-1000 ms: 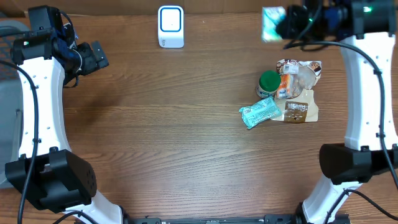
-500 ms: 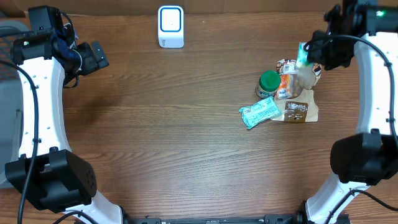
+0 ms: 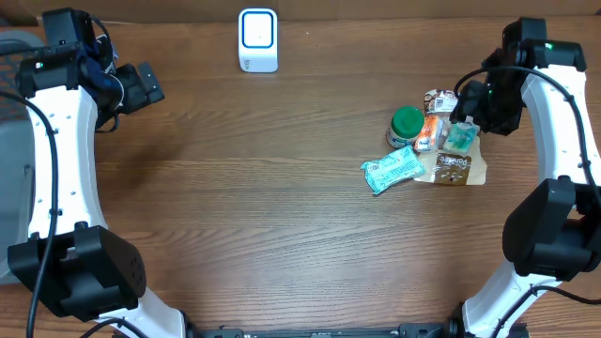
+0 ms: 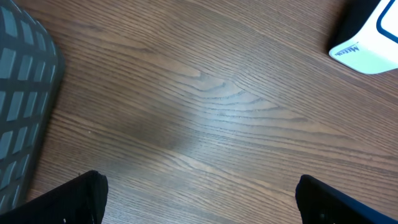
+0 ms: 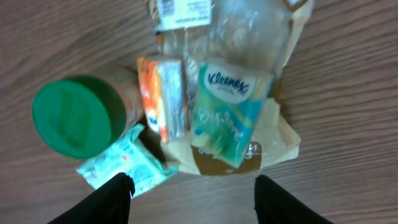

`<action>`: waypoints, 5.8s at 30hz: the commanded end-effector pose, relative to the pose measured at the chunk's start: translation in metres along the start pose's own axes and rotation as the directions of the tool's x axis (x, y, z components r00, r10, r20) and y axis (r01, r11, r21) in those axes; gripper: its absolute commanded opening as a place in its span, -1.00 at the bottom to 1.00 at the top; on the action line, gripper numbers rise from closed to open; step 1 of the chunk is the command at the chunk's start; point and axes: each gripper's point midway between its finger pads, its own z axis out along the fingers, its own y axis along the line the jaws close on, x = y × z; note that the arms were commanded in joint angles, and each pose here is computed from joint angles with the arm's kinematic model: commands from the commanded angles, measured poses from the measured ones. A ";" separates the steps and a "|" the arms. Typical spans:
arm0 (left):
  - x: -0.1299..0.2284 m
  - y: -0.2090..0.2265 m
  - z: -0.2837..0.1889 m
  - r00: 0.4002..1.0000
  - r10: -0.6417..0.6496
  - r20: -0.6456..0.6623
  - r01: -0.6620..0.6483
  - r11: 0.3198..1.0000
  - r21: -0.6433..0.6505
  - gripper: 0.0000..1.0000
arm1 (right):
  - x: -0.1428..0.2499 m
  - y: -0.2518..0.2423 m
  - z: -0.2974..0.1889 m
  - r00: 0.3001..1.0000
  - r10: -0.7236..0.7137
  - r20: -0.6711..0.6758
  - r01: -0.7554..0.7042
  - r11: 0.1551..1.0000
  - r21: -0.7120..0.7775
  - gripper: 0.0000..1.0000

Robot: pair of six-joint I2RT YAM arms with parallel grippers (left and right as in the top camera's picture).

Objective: Scan the item barcode

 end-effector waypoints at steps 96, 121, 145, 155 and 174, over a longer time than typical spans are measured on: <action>0.000 0.001 -0.003 1.000 -0.024 0.006 0.024 1.000 0.004 0.99 | 0.150 -0.012 -0.037 0.215 -0.044 0.976 0.245 0.969 -0.010 1.00; -0.016 -0.008 -0.100 0.865 0.211 0.455 -0.237 0.972 0.000 0.99 | 0.150 -0.012 -0.037 0.215 -0.045 0.976 0.245 0.969 -0.010 1.00; 0.141 0.024 -0.082 0.406 0.322 0.855 -0.385 0.909 -0.160 0.99 | 0.150 -0.012 -0.037 0.215 -0.045 0.976 0.245 0.969 -0.010 1.00; 0.175 0.034 -0.040 0.395 0.333 0.856 -0.395 0.903 -0.169 0.99 | 0.150 -0.012 -0.037 0.215 -0.045 0.976 0.245 0.969 -0.010 1.00; 0.187 0.039 -0.040 0.390 0.339 0.856 -0.385 0.904 -0.183 0.99 | 0.150 -0.012 -0.037 0.215 -0.045 0.976 0.245 0.969 -0.010 1.00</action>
